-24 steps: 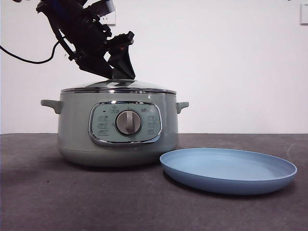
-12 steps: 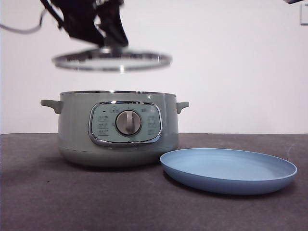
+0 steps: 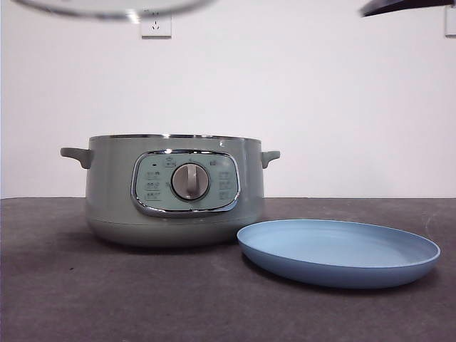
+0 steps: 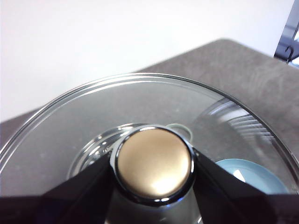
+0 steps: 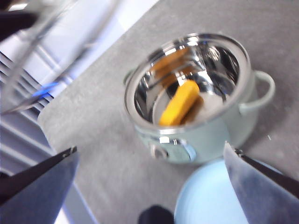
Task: Take the corn out from the steamer,put the corn on the plate,close the lid
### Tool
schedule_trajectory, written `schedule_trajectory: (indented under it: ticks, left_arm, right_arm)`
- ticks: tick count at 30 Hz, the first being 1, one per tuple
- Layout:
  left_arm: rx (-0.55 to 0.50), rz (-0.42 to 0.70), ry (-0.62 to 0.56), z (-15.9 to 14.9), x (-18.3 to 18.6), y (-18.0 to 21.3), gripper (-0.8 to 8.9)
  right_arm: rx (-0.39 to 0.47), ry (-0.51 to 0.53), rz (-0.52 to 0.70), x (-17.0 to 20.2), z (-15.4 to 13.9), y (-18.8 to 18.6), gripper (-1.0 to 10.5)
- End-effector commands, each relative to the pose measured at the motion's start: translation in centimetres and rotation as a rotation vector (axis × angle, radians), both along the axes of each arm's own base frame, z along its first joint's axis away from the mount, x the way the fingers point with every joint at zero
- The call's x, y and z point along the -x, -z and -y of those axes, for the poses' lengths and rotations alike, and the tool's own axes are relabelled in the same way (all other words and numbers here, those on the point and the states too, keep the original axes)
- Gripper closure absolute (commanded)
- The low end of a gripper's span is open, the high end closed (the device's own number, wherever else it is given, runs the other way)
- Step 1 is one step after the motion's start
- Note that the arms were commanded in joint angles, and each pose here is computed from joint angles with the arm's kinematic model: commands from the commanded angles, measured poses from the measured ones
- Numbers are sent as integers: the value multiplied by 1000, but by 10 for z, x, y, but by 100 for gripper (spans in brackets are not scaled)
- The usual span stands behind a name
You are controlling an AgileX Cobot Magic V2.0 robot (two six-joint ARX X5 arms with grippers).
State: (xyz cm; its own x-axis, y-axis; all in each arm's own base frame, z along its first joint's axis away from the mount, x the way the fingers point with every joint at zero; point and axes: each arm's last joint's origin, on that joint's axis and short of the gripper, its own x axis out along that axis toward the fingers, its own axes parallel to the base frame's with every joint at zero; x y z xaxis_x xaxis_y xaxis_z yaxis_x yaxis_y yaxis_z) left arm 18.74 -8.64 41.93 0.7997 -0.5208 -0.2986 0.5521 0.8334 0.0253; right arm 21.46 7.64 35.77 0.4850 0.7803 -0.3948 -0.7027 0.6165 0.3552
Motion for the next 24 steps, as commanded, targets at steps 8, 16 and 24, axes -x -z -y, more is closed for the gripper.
schedule_trajectory:
  ticks: [8,16,24]
  left_arm:
    - [41,72,-1,-39,90,-22,822]
    - [53,64,-5,-53,122,-20,822]
    - [43,42,-4,-54,124,-17,822]
  right_arm:
    - [16,26,-48,-50,-88,17,317]
    - [218,76,-74,-102,-168,26,317]
    - [363,114,-94,-148,-228,71,320]
